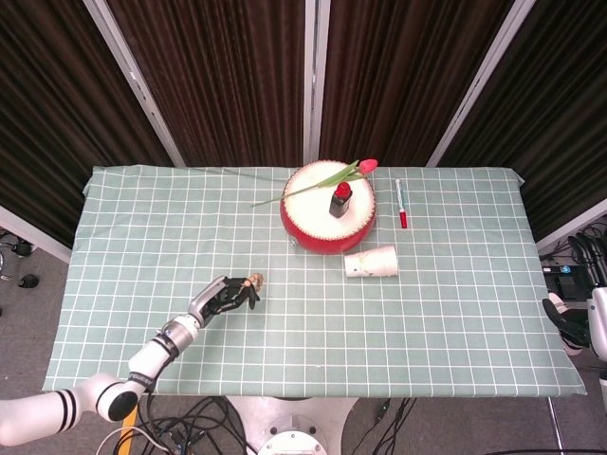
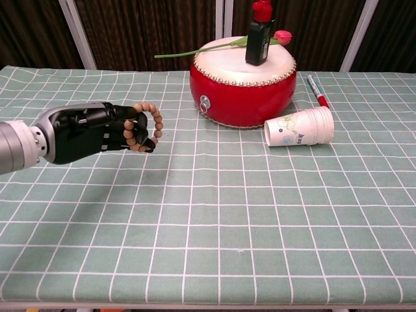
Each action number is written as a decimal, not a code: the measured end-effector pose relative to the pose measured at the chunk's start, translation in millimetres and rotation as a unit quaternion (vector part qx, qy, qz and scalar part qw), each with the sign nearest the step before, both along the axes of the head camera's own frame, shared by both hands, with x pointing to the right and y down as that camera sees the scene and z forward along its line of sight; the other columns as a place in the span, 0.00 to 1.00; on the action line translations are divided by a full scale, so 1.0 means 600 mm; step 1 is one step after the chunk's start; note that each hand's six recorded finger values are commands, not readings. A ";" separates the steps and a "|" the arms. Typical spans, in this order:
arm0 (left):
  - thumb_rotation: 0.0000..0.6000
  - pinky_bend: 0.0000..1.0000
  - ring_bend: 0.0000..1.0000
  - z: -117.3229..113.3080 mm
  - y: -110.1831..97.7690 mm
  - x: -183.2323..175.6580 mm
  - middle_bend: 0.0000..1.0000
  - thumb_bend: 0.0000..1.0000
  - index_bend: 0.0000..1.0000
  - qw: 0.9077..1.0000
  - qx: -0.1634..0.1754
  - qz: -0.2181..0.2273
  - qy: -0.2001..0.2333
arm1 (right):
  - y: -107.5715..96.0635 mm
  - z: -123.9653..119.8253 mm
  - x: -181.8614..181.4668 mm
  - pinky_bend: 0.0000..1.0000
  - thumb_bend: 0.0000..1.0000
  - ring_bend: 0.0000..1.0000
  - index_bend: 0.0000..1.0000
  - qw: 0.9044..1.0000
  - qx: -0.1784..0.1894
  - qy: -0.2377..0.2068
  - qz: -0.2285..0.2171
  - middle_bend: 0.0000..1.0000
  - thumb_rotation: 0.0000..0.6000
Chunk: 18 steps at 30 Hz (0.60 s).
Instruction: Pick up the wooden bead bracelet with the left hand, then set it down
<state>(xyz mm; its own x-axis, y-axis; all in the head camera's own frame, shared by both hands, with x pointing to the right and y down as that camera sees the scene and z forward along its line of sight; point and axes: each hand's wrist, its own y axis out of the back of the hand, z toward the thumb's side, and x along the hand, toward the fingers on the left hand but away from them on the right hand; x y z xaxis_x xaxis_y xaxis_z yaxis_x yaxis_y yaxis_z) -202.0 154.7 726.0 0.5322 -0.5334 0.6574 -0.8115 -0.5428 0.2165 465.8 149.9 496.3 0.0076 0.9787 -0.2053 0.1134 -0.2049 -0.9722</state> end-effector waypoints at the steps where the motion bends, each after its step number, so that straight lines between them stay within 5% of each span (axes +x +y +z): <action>1: 0.73 0.21 0.35 0.000 0.000 0.000 0.58 0.71 0.54 1.000 0.000 0.000 0.001 | 0.000 0.000 0.000 0.00 0.15 0.00 0.02 1.000 0.000 0.000 0.000 0.05 1.00; 9: 0.76 0.21 0.31 -0.003 0.004 0.005 0.52 0.76 0.44 1.000 -0.001 0.007 0.008 | 0.001 -0.001 0.000 0.00 0.15 0.00 0.02 1.000 0.000 -0.001 0.001 0.05 1.00; 18: 0.44 0.21 0.20 -0.013 -0.005 0.006 0.38 0.62 0.29 1.000 0.005 -0.002 0.026 | 0.003 0.000 0.002 0.00 0.15 0.00 0.02 1.000 0.000 -0.002 0.002 0.05 1.00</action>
<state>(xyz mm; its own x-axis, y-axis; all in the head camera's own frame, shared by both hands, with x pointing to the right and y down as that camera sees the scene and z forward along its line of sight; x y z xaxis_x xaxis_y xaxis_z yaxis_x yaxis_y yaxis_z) -198.6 151.6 718.3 0.5641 -0.5417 0.6232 -0.8010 -0.5424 0.2535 466.7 151.5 496.2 0.0039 0.9786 -0.2056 0.1179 -0.2047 -0.9717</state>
